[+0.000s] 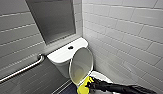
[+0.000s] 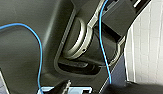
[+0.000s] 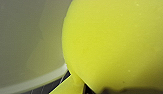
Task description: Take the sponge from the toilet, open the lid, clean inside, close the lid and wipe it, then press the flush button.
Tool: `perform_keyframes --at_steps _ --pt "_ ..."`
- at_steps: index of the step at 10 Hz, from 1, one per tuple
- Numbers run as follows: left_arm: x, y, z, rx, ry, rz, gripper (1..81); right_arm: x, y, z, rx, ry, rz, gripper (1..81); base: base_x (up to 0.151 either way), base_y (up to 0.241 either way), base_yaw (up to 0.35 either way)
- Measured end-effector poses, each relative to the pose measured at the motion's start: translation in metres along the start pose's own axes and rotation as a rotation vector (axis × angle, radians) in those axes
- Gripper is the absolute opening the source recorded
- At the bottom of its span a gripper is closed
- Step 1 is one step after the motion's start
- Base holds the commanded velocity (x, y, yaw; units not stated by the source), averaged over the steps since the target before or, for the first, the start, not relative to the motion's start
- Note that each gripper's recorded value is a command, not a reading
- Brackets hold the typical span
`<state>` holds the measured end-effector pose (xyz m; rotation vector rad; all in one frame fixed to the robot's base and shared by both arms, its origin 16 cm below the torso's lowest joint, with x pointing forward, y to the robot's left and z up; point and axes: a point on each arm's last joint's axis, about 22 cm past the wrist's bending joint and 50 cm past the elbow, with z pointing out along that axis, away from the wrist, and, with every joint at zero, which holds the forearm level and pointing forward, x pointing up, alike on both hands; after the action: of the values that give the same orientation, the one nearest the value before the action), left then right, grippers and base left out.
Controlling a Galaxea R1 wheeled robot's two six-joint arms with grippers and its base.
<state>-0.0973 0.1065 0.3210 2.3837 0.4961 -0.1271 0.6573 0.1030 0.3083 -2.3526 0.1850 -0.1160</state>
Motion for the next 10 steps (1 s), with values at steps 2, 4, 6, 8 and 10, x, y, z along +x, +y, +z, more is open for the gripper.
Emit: perform_keyframes --at_steps 2,4,6,8,10 --pt "0.0 0.0 0.0 -0.001 -0.001 0.003 81.1 -0.025 0.008 -0.024 0.012 -0.065 -0.005 1.0 0.0 0.0 0.0" --pt "0.0 0.0 0.0 -0.001 0.0 0.003 81.1 -0.023 0.064 -0.059 -0.047 -0.063 0.026 1.0 0.0 0.0 0.0" --pt "0.0 0.0 0.0 -0.001 0.0 0.005 81.1 -0.037 0.102 -0.085 -0.075 -0.077 0.06 1.0 0.0 0.0 0.0" --pt "0.0 0.0 0.0 -0.001 0.0 0.005 81.1 -0.061 0.114 -0.106 -0.067 -0.113 0.072 1.0 0.0 0.0 0.0" --pt "0.0 0.004 0.003 -0.007 0.004 0.014 81.1 -0.07 0.148 -0.138 -0.101 -0.116 0.105 1.0 0.0 0.0 0.0"
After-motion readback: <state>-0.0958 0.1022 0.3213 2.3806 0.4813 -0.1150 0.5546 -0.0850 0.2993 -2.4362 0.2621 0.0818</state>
